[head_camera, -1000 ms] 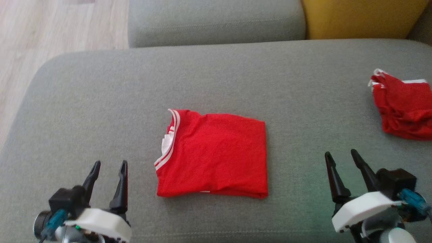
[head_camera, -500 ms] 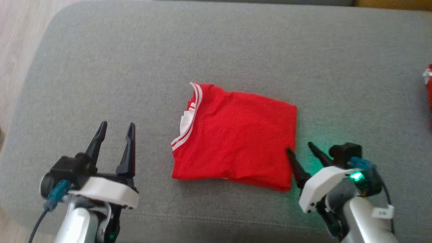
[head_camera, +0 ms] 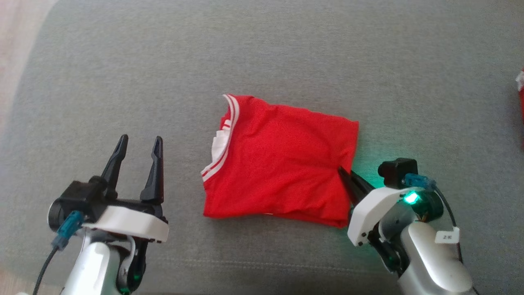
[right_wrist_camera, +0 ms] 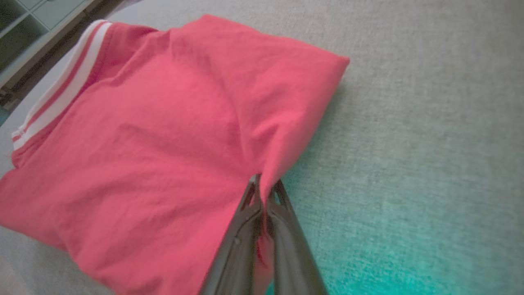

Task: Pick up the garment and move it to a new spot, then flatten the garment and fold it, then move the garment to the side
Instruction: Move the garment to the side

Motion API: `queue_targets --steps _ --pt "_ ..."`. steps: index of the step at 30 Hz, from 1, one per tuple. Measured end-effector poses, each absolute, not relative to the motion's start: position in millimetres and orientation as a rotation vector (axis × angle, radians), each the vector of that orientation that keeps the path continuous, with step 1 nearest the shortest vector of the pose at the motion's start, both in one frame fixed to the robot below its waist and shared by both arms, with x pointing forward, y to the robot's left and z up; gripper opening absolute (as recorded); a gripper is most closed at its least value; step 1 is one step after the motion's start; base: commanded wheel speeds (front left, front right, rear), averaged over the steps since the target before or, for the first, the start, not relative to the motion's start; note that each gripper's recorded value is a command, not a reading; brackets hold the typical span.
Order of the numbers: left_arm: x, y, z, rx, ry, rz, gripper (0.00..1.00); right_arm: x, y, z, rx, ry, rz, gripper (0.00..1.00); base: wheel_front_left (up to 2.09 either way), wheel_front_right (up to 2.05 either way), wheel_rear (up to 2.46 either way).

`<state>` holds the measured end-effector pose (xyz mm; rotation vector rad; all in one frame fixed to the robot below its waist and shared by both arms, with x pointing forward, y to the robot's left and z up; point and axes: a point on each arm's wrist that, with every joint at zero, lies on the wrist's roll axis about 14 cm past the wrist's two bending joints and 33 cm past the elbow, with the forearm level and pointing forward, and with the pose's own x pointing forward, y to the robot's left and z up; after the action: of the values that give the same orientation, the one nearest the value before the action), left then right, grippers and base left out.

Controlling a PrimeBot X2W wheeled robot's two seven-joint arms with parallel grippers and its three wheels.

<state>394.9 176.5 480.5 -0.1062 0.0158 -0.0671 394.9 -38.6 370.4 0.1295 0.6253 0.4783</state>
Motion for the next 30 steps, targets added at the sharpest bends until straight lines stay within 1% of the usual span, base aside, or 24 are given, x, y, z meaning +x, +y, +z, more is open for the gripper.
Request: queue_targets --steps 3,6,14,19,20,25,30 --pt "400.2 167.4 479.0 -0.111 0.018 -0.095 1.0 398.9 -48.2 378.0 0.116 0.593 0.465 0.0 0.0 0.0 0.0" --pt "406.7 156.0 478.4 -0.116 0.015 -0.131 1.0 411.0 -78.1 388.3 0.07 0.549 0.412 0.0 0.0 0.0 0.0" --pt "428.3 119.4 479.9 -0.122 -0.001 -0.245 1.0 440.7 -208.6 431.1 -0.076 0.458 0.15 0.0 0.0 0.0 0.0" --pt "442.8 103.7 479.0 -0.122 -0.008 -0.294 1.0 458.6 -283.8 473.8 -0.107 0.364 -0.034 0.0 0.0 0.0 0.0" --pt "442.8 103.7 479.0 -0.122 -0.008 -0.294 1.0 458.6 -283.8 473.8 -0.107 0.364 -0.034 0.0 0.0 0.0 0.0" --pt "449.7 92.9 467.0 -0.131 0.021 -0.33 1.0 475.7 -326.1 506.4 -0.113 0.287 -0.144 0.0 0.0 0.0 0.0" --pt "457.6 88.6 458.1 -0.133 0.035 -0.345 1.0 483.7 -359.3 519.7 -0.086 0.246 -0.24 0.0 0.0 0.0 0.0"
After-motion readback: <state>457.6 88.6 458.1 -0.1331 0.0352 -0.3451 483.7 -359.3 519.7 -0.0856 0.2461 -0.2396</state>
